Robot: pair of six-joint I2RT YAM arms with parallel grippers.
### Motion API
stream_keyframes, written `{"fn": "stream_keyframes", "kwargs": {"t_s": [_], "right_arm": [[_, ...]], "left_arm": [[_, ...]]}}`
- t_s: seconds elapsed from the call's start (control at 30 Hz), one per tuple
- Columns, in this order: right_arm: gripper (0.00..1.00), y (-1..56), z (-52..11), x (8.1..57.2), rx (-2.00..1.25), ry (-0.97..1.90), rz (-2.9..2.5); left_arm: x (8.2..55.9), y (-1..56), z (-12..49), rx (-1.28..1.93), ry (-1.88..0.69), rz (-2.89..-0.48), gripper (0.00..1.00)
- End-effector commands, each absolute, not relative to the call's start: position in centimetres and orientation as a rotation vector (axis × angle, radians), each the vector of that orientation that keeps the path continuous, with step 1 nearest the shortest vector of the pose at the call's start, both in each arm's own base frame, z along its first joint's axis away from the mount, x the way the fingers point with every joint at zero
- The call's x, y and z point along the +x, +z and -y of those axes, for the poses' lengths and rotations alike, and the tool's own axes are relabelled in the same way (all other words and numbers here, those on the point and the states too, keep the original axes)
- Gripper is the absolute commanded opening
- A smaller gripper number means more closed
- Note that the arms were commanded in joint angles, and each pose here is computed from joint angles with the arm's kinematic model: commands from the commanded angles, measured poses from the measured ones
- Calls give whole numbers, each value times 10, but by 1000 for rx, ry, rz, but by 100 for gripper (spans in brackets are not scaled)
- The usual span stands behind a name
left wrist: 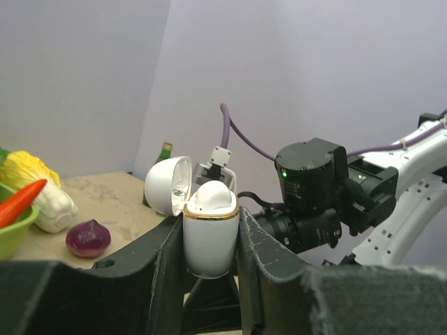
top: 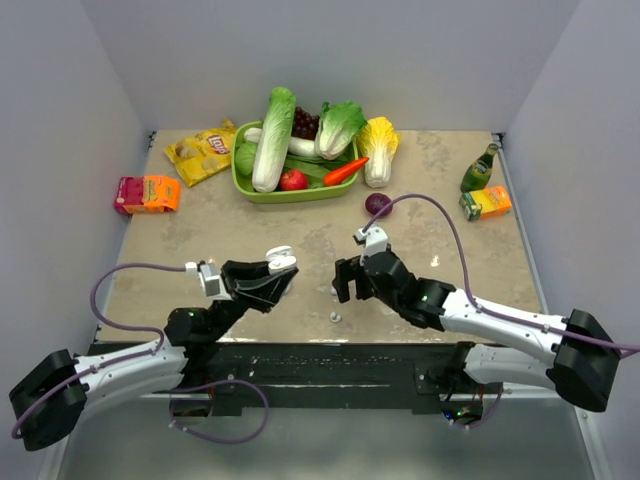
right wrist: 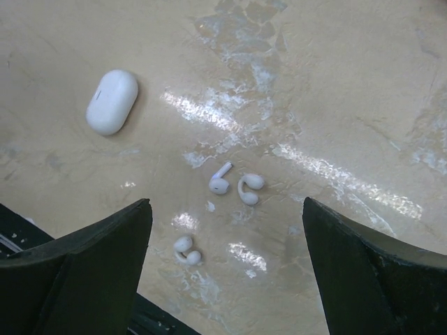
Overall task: Insert the wireless bluetooth earbuds into the charging case
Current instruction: Pick up the earbud from the center of the board.
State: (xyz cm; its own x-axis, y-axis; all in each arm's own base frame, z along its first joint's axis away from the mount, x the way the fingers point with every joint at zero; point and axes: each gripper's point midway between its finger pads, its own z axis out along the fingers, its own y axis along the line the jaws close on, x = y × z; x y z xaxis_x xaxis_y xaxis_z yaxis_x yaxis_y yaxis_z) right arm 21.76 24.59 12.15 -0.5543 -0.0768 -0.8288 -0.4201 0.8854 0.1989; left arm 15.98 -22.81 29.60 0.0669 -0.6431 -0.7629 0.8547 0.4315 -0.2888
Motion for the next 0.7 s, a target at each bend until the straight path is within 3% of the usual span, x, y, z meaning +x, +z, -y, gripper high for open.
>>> {"fn": "stream_keyframes", "kwargs": {"t_s": [0.0,0.17,0.37,0.4,0.5,0.67], "right_arm": [[90,116,-261,216,-332,563,-2133],[81,95,-261,218,-317,530,-2172],[52,85,-273,217,-343,561,-2188],[42,83,-275,214,-353,567,-2191],[27,77,-282,209,-380,587,-2203],[24,66,-291,206,-400,610,-2233]], "left_arm": [[124,313,207,267,-1278,-769,0],[119,313,209,273,-1309,-759,0],[115,309,207,320,-1264,-753,0],[117,307,208,321,-1257,-762,0],[120,303,208,321,-1239,-786,0],[121,295,210,327,-1238,-813,0]]}}
